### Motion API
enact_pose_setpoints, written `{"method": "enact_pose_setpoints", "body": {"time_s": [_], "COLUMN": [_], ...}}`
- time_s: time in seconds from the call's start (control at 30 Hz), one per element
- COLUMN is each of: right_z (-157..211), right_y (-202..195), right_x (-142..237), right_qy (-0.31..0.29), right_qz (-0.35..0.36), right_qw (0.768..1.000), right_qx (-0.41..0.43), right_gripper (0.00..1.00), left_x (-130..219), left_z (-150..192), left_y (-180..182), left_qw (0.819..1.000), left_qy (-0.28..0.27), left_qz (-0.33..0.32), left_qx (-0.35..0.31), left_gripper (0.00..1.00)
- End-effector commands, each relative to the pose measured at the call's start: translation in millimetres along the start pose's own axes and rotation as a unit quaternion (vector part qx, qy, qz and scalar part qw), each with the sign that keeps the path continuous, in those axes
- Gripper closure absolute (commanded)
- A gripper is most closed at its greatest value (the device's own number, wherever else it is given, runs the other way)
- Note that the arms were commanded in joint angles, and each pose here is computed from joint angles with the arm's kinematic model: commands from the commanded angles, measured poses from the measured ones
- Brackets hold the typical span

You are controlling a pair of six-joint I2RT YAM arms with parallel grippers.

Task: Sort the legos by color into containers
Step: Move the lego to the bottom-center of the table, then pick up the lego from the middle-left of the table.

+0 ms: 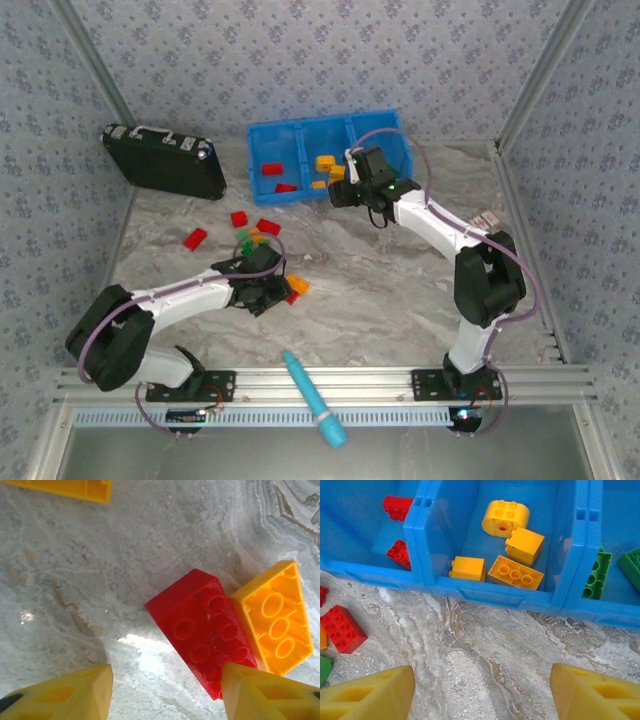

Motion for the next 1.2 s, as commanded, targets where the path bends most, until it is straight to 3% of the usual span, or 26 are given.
{"method": "enact_pose_setpoints", "body": {"time_s": [0.0,0.2,0.4,0.5,0.67,0.87,1.17], "right_z": [-5,-5,-8,-9,-10,-8,-4], "right_y": [-4,-10,-8,-7,-5,-7,-14], "right_x": [10,11,11,11,15,24,35], "right_qy": [-0.01,-0.011,-0.016,-0.015,-0.016,-0.017,-0.019], "right_qz": [0.0,0.004,-0.004,-0.006,-0.009,-0.005,0.007], "right_qw": [1.0,1.0,1.0,1.0,1.0,1.0,1.0], "right_qx": [0.007,0.005,0.005,0.006,0.008,0.009,0.011], "right_gripper": [0.27,0.27,0.27,0.27,0.26,0.25,0.24], "left_x": [13,45,67,67,63,53,26], "left_z": [10,11,0,-4,-10,-15,-10], "left_y": [35,72,59,44,21,-6,-10], "left_qw": [0.998,0.995,0.997,0.997,0.997,0.997,0.997], "left_qy": [0.008,-0.013,-0.061,-0.061,-0.062,-0.057,-0.035], "left_qz": [-0.069,-0.099,-0.043,-0.021,0.002,0.03,-0.007], "left_qx": [-0.01,0.01,0.035,0.043,0.047,0.051,0.062], "left_gripper": [0.42,0.42,0.41,0.31,0.24,0.22,0.2]}}
Point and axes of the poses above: each hand's point on the last joint's axis, 136 mm out from that joint toward the fingers, its own x axis back along the fingers, its own y axis along the line the jaws close on, z = x × y, the point moved 5 cm from there along x, back along the fingers, and after that the axes turned 3 degrees about x, right-handed, at the moved point
